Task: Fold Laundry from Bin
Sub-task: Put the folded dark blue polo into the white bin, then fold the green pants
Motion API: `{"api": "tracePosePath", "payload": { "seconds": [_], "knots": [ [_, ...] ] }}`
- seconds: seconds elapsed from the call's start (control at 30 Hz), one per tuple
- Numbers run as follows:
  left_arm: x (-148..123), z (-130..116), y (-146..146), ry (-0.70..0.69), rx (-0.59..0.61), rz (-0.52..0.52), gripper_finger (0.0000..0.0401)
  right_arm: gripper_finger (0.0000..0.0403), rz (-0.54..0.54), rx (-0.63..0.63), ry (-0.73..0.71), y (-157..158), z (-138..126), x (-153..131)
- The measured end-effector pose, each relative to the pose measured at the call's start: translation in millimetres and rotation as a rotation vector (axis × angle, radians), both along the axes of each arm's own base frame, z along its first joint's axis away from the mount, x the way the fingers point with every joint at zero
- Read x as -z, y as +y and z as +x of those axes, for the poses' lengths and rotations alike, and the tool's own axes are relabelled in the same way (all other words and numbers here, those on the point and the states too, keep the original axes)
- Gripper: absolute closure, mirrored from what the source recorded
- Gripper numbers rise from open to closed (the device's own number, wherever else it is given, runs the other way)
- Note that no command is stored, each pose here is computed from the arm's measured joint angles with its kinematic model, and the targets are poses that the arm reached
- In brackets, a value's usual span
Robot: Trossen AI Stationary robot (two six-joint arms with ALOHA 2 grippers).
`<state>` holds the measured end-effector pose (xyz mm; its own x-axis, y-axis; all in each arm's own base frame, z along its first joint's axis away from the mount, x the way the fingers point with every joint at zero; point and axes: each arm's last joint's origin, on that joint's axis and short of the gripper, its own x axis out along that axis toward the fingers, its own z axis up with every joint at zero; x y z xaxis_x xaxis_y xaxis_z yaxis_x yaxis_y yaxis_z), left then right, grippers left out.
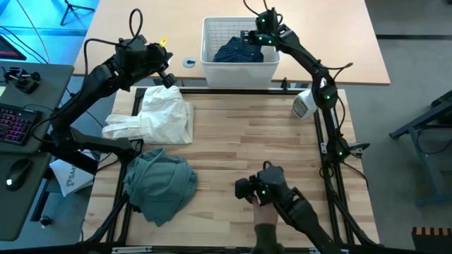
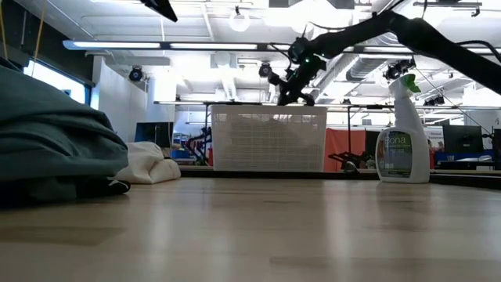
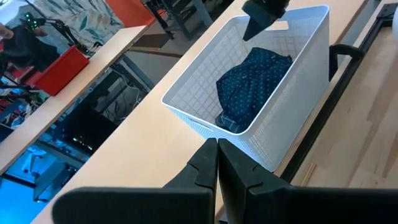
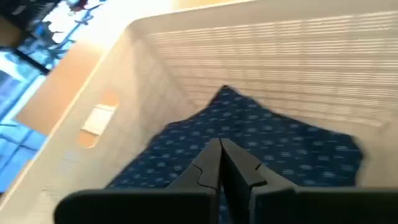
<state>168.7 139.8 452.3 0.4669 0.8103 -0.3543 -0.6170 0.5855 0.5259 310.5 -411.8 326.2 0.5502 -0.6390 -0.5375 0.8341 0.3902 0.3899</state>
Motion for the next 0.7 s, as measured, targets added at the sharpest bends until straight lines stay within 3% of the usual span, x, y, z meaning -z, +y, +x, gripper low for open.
{"api": "tracePosePath", "payload": {
  "seconds": [0.23, 0.43, 0.53, 0.7],
  "knots": [
    [3, 2, 3, -0.001, -0.011, -0.019, 0.0401, 0.0398, 0.149, -0.021, 0.138, -1, 11, 58],
    [7, 2, 3, -0.022, -0.014, -0.077, 0.0401, 0.0398, 0.173, -0.013, 0.179, -1, 12, 76],
    [8, 2, 2, -0.011, -0.012, -0.088, 0.0401, 0.0398, 0.133, -0.009, 0.158, -4, 10, 65],
    [9, 2, 2, -0.005, -0.012, -0.093, 0.0401, 0.0398, 0.01, -0.006, 0.074, -1, 7, 17]
  ]
}}
